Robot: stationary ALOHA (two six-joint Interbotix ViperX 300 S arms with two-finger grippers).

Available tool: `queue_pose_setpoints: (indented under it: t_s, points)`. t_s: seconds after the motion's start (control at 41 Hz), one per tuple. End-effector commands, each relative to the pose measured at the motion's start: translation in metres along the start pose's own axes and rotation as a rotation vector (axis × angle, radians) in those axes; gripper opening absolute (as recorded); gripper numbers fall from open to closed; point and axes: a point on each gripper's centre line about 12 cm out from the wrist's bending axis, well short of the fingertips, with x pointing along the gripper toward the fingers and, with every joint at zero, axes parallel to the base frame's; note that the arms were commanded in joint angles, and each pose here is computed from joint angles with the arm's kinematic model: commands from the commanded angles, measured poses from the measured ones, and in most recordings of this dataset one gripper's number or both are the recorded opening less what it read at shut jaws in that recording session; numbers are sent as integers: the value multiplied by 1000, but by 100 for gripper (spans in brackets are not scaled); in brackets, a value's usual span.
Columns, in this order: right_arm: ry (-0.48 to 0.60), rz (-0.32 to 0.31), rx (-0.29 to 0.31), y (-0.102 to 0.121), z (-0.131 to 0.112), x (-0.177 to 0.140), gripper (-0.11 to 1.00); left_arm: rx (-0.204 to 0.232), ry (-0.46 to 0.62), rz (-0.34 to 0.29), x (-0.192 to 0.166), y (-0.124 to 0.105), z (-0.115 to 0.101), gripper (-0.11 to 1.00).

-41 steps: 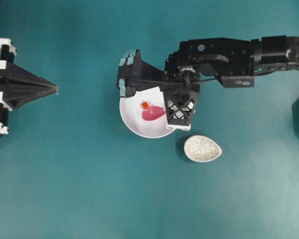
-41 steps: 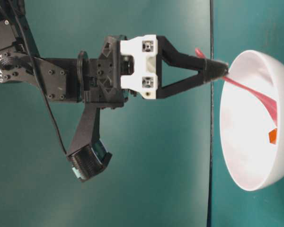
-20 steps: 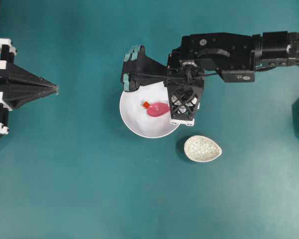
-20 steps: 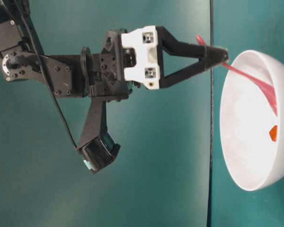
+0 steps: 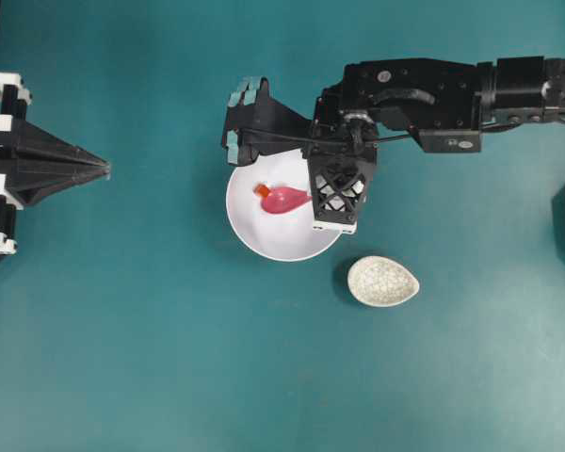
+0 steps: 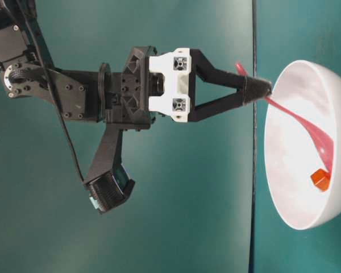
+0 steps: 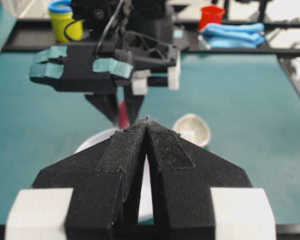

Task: Grip the spoon and scoop the red block from the bowl with right arm.

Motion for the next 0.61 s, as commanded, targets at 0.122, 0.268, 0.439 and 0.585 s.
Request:
queue_pose_setpoints:
  t_s: [0.122, 0.268, 0.439, 0.585]
  points:
    - [-77, 2, 1, 1, 7, -17, 25, 3, -12, -2, 2, 0, 4, 1]
    - [-85, -2, 5, 0, 8, -17, 25, 5, -12, -2, 2, 0, 4, 1]
    - [-76, -18, 20, -8, 6, -18, 25, 3, -12, -2, 2, 0, 4, 1]
    - [-71, -22, 28, -12, 5, -18, 24, 5, -15, -2, 2, 0, 5, 1]
